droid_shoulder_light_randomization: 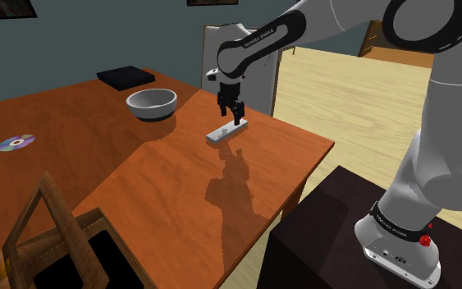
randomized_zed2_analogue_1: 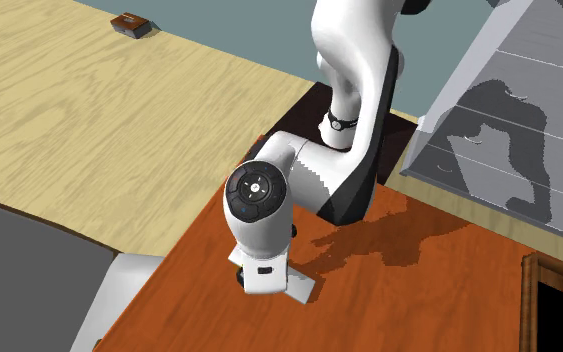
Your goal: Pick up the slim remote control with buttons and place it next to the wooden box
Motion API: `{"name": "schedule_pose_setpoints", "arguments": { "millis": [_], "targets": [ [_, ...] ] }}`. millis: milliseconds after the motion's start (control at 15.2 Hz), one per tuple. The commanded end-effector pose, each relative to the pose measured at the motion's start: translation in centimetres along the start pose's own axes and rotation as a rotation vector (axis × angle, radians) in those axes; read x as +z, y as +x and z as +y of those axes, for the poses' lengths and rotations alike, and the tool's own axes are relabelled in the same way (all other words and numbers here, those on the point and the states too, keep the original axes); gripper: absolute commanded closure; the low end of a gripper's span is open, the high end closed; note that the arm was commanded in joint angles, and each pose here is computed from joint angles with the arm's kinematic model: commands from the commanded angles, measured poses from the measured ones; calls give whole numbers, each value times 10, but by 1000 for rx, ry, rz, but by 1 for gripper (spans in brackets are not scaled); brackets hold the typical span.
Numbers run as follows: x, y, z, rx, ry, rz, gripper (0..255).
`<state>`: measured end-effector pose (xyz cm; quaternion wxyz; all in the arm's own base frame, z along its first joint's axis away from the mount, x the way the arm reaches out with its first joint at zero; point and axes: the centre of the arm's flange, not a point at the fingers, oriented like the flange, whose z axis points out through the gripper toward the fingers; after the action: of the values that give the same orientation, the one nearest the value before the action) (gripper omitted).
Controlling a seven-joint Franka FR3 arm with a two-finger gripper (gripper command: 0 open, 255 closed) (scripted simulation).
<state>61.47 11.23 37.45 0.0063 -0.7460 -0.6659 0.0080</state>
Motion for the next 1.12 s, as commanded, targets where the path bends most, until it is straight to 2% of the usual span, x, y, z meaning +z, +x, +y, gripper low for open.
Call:
{"name": "schedule_pose_setpoints", "arguments": {
  "millis": [0, 462, 990, 1056],
  "targets": [
    [8, 11, 6, -49, 0, 1, 0],
    [48, 11, 6, -49, 0, 1, 0],
    [48, 11, 6, -49, 0, 1, 0],
    [48, 11, 6, -49, 0, 1, 255]
  ]
}}
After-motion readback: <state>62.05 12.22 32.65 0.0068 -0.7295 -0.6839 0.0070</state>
